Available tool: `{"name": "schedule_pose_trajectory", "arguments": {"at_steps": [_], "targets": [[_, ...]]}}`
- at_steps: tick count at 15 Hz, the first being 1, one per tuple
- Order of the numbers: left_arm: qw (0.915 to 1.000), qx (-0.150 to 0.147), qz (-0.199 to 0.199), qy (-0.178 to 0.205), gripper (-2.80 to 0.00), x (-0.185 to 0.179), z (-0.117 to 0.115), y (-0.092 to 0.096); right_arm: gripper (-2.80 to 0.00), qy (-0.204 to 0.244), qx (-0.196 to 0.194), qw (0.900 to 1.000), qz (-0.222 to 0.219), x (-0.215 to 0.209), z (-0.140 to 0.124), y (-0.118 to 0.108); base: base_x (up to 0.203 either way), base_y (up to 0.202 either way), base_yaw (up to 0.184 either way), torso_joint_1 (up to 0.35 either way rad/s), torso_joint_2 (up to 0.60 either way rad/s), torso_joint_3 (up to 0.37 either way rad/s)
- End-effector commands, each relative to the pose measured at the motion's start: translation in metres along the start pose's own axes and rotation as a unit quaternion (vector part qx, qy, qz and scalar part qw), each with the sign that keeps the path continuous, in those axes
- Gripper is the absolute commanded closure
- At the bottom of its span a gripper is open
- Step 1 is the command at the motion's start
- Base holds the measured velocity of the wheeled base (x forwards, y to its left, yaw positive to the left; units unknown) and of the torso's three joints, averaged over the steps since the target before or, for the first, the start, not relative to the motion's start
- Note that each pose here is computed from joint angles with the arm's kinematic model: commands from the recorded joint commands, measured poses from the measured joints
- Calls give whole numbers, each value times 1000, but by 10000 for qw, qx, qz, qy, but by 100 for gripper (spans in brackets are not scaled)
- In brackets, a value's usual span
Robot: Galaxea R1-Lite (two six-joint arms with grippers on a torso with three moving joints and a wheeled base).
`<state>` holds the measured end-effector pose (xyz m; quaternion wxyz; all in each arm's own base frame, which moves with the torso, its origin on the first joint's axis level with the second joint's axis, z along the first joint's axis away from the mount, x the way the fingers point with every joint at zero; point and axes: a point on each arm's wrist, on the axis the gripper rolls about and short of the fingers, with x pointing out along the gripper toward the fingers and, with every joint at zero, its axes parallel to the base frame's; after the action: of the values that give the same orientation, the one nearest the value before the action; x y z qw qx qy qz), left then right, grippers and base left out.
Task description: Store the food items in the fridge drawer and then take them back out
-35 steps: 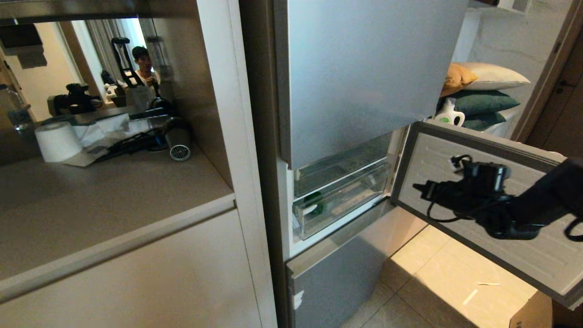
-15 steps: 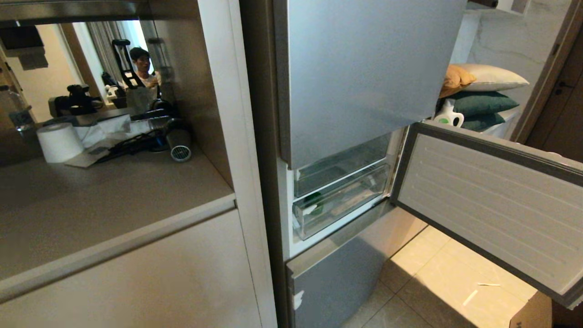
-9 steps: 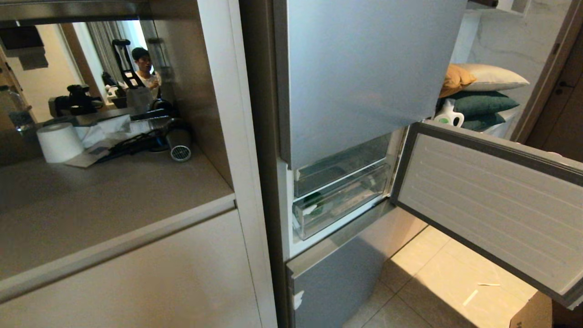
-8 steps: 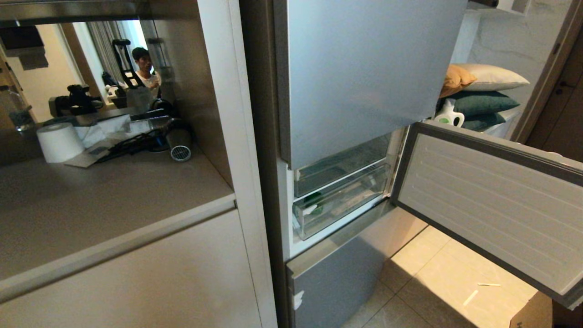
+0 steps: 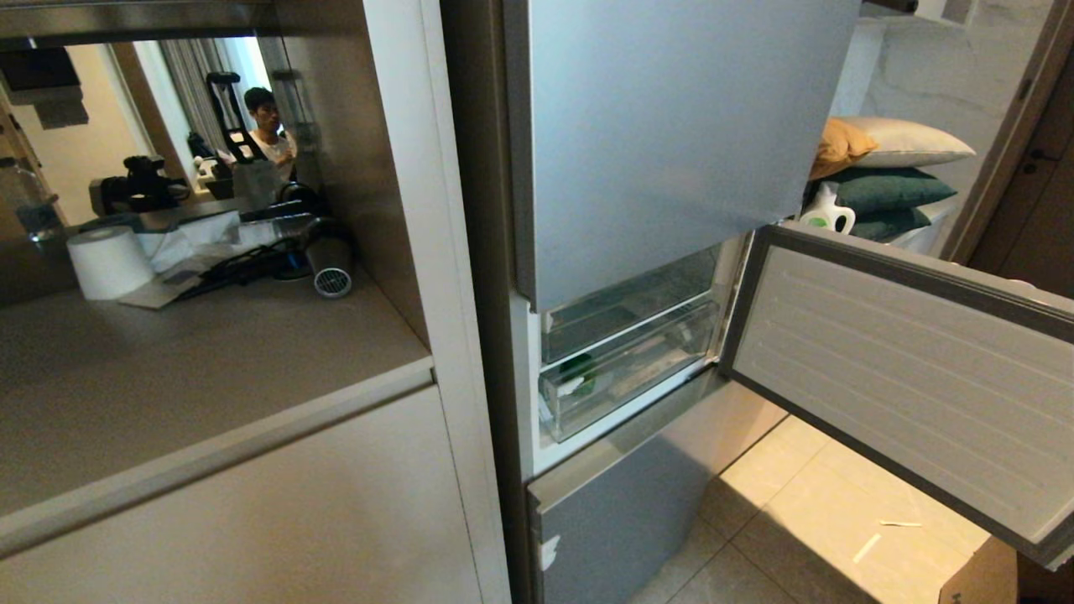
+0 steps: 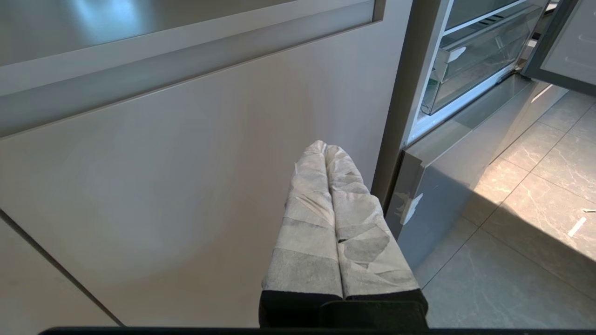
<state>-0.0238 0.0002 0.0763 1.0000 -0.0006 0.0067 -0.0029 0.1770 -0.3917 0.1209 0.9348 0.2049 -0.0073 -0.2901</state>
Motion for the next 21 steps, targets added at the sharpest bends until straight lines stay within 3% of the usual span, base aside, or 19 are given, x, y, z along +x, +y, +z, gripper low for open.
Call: {"name": "schedule_pose_trajectory", "arguments": {"at_steps": [1,14,21], "targets": [[10000,-1,0,11,0,0,0,0,0,79,11,9998,164,12,-8,1,0,0,0,0,0,0],[10000,-1,-1,10,0,0,0,0,0,480,77,9947,905,19,-21,19,0,0,0,0,0,0],[10000,-1,-2,10,0,0,0,0,0,1056,395,9845,1346,-50,-32,58,0,0,0,0,0,0]]}}
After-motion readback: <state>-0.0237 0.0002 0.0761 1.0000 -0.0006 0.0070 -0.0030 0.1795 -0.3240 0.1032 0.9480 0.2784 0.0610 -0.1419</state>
